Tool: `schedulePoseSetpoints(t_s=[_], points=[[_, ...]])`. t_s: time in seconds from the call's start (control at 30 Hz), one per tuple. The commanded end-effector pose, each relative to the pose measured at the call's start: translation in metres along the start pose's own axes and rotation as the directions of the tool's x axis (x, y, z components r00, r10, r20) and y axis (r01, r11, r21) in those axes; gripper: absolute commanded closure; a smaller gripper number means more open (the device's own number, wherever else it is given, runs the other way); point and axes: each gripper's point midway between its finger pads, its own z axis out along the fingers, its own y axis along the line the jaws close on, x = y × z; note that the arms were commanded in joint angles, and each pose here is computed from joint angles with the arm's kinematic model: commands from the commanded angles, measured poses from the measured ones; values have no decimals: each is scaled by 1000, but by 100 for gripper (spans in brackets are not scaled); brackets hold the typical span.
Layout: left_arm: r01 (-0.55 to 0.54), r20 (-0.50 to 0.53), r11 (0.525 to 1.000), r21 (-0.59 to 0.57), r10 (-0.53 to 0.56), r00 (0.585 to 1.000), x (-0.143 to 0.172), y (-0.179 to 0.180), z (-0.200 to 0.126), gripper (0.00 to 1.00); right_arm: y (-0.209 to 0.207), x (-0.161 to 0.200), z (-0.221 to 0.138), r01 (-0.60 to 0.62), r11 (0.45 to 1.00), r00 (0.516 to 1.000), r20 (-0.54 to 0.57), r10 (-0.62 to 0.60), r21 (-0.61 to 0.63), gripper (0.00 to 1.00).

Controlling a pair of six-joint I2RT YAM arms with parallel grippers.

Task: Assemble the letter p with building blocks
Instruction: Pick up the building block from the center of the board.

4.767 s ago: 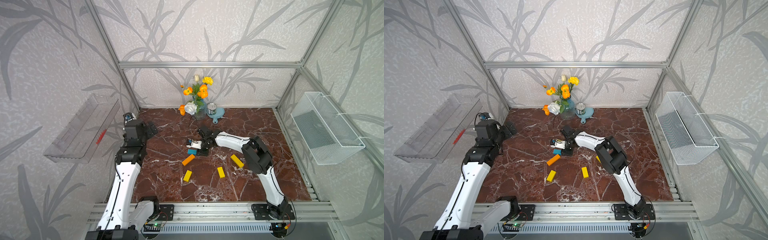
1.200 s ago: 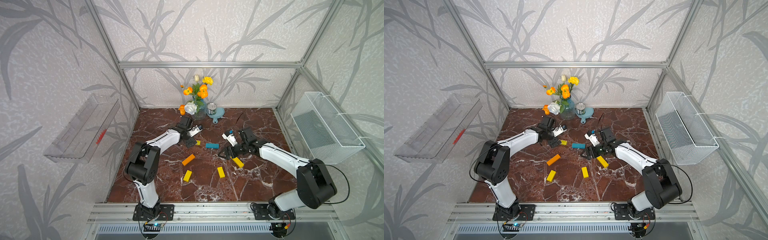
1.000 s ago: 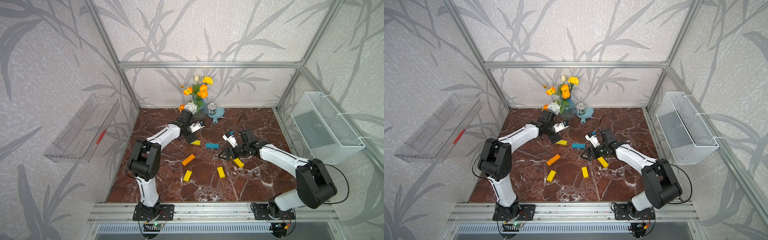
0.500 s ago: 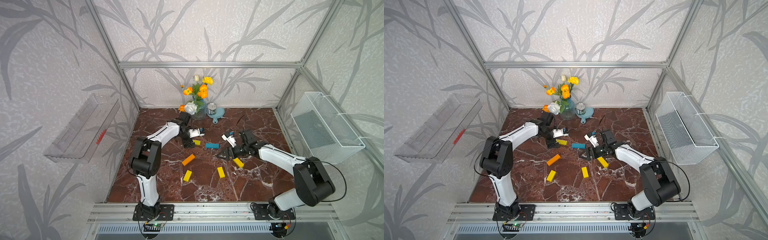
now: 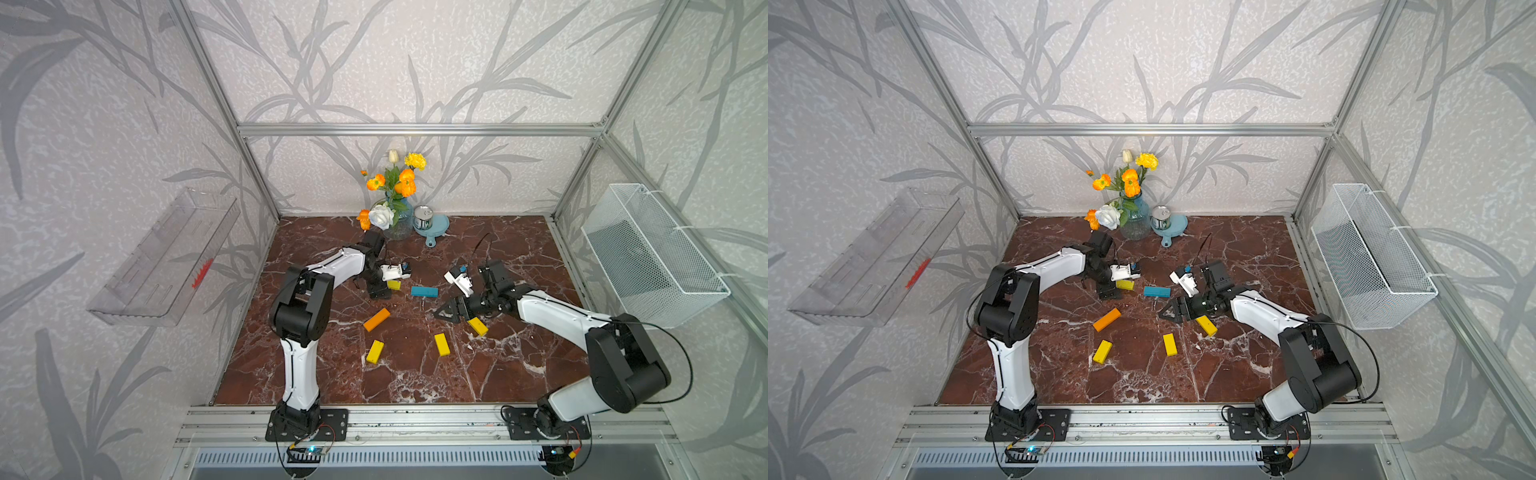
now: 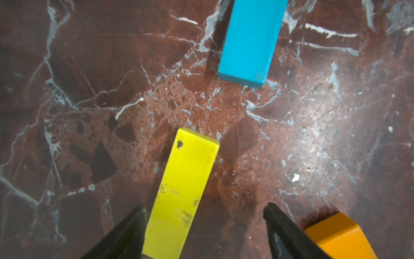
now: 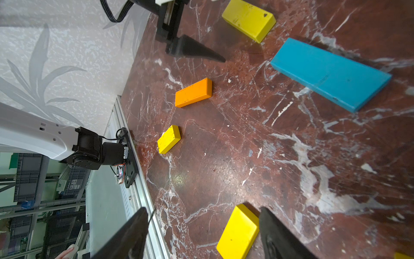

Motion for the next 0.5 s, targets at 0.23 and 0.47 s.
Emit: schedulePoseSetpoints(t_s=[0.23, 0.47], points=[[-111, -8, 994, -13, 111, 994, -3, 5, 16, 22, 4, 0, -3, 6, 1000, 1000, 4, -6, -18, 24], [-147, -38, 987, -65, 144, 989, 2, 19, 24, 22, 5, 0, -4, 8, 1000, 1000, 1, -8, -20, 24]])
